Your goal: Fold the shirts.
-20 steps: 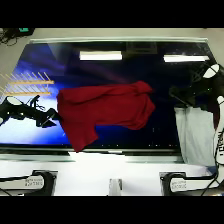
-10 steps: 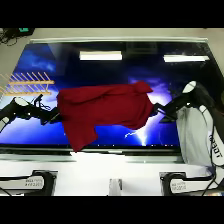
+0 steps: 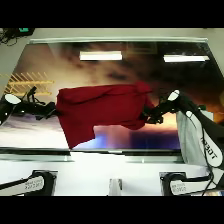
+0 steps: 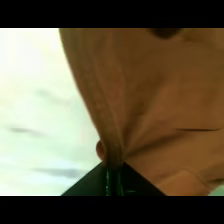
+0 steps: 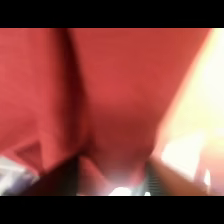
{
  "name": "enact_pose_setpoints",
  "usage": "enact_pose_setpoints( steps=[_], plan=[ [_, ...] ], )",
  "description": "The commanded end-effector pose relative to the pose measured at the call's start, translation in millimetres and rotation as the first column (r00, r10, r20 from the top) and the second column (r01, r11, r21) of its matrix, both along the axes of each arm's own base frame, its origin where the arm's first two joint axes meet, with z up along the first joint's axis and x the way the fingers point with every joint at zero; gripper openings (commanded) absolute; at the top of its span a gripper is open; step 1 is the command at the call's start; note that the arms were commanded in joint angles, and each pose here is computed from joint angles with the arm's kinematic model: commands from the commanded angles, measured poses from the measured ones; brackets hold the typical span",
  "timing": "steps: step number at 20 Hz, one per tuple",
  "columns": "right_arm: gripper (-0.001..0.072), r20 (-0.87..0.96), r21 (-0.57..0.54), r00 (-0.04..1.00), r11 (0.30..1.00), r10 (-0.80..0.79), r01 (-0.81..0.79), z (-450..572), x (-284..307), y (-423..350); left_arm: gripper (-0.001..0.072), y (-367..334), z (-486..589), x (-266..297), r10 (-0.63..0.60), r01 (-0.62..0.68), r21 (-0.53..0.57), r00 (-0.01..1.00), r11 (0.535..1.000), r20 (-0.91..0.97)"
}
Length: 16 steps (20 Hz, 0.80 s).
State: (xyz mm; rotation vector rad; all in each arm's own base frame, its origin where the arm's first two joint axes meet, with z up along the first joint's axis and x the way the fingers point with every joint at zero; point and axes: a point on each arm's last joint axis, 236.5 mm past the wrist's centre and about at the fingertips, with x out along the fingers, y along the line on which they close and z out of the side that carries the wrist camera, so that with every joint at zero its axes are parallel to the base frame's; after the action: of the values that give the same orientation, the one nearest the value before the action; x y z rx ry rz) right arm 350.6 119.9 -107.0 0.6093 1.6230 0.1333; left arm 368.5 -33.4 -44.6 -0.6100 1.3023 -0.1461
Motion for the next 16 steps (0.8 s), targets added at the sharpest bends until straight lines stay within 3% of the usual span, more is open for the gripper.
enact_pose_setpoints(
  steps=[1, 5, 7, 9, 11, 12, 14, 16],
  plan=[
    [0.0022, 0.049, -0.006, 0.997, 0.998, -0.065, 0.065, -3, 17, 8, 0.0034, 0, 33, 3, -0.005, 0.003, 0.02, 0.996, 1.0, 0.091],
    [0.002, 0.293, -0.024, 0.956, 1.0, 0.019, -0.012, 76, 55, -9, 0.0034, 6, 122, 18, -0.021, -0.012, 0.09, 0.936, 0.996, 0.351],
    [0.002, 0.536, -0.047, 0.844, 0.999, 0.034, -0.01, 174, 88, -26, 0.0034, 11, 226, 33, -0.004, -0.081, 0.115, 0.799, 0.99, 0.602],
    [0.0021, 0.791, -0.085, 0.61, 0.996, 0.046, 0.036, 311, 103, -49, 0.0034, 12, 378, 22, 0.041, -0.183, 0.058, 0.493, 0.981, 0.869],
    [0.0021, 0.96, -0.178, 0.238, 0.979, 0.149, 0.102, 462, 78, -65, 0.0034, 17, 539, -42, 0.072, -0.275, -0.053, 0.06, 0.96, 0.996],
    [0.0022, 0.969, -0.246, 0.047, 0.954, 0.242, 0.169, 527, 49, -72, 0.0034, 18, 593, -82, 0.066, -0.295, -0.094, -0.102, 0.951, 0.993],
    [0.0022, 0.954, -0.188, -0.179, 0.945, 0.241, 0.269, 610, -11, -77, 0.0034, 7, 650, -148, 0.04, -0.287, -0.122, -0.277, 0.95, 0.96],
    [0.0022, 0.942, -0.14, -0.255, 0.947, 0.217, 0.291, 638, -60, -75, 0.0034, -9, 658, -183, 0.011, -0.266, -0.096, -0.304, 0.959, 0.953]
  ],
)
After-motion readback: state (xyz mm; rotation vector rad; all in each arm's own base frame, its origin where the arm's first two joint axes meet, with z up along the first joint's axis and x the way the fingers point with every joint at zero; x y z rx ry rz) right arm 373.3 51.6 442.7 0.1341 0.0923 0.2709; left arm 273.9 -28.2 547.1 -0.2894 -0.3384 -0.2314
